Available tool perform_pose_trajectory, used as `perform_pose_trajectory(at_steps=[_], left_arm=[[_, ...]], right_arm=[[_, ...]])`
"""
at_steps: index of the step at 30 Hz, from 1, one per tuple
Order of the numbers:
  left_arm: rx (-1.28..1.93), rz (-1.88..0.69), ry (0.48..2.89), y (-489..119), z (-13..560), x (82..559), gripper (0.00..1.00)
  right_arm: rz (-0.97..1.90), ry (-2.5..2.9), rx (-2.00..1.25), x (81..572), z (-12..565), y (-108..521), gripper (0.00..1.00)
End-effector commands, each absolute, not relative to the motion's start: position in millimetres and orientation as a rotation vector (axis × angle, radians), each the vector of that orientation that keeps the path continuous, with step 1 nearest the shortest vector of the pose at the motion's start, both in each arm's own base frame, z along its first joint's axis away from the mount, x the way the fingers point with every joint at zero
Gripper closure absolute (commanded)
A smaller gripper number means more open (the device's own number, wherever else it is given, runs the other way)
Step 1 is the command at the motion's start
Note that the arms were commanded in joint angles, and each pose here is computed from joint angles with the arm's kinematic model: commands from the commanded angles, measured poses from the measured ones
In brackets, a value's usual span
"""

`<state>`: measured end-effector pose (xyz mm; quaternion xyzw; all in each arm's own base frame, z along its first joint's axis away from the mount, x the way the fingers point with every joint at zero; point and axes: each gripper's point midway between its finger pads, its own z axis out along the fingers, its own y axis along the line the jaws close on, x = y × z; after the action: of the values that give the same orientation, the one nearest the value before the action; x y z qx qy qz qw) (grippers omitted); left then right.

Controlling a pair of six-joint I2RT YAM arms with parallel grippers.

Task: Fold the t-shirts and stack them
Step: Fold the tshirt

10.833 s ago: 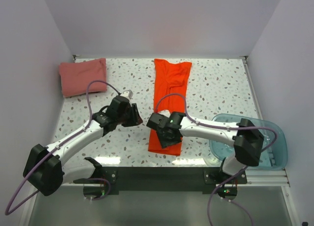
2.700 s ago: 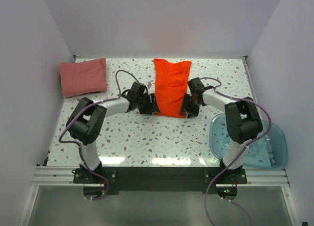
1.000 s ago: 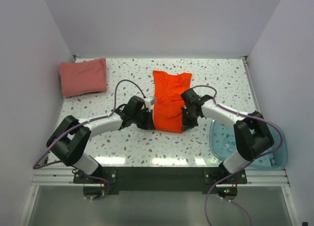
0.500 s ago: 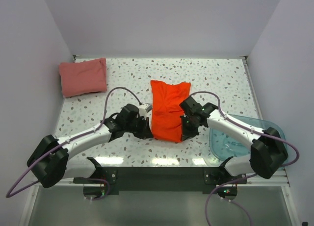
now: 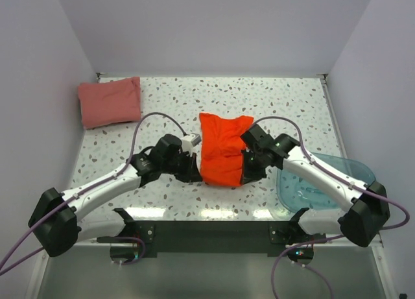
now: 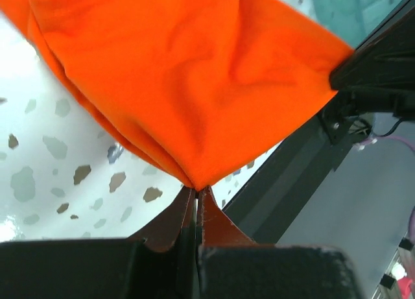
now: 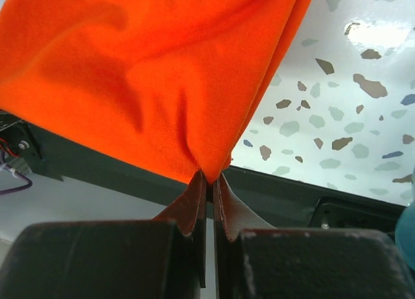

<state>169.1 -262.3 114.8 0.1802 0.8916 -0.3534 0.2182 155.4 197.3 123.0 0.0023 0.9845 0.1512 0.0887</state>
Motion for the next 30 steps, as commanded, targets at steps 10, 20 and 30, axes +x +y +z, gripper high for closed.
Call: perform_pose_trajectory(at_steps=[10, 20, 30], left_arm=[[0.457, -0.923, 2.286, -291.4, 181.4, 229.1, 1.00], [0.398, -0.882, 2.226, -298.2, 193.2, 291.3, 1.00], [0.390, -0.886, 2.181, -298.4, 213.5, 329.2, 1.00]], right_arm=[[0.350, 2.737, 0.060, 215.3, 176.0, 203.6, 1.00], [0.352, 2.628, 0.152, 284.7, 197.6, 185.7, 1.00], [0.330, 2.617, 0.119, 322.6, 207.3, 182.9, 1.00]])
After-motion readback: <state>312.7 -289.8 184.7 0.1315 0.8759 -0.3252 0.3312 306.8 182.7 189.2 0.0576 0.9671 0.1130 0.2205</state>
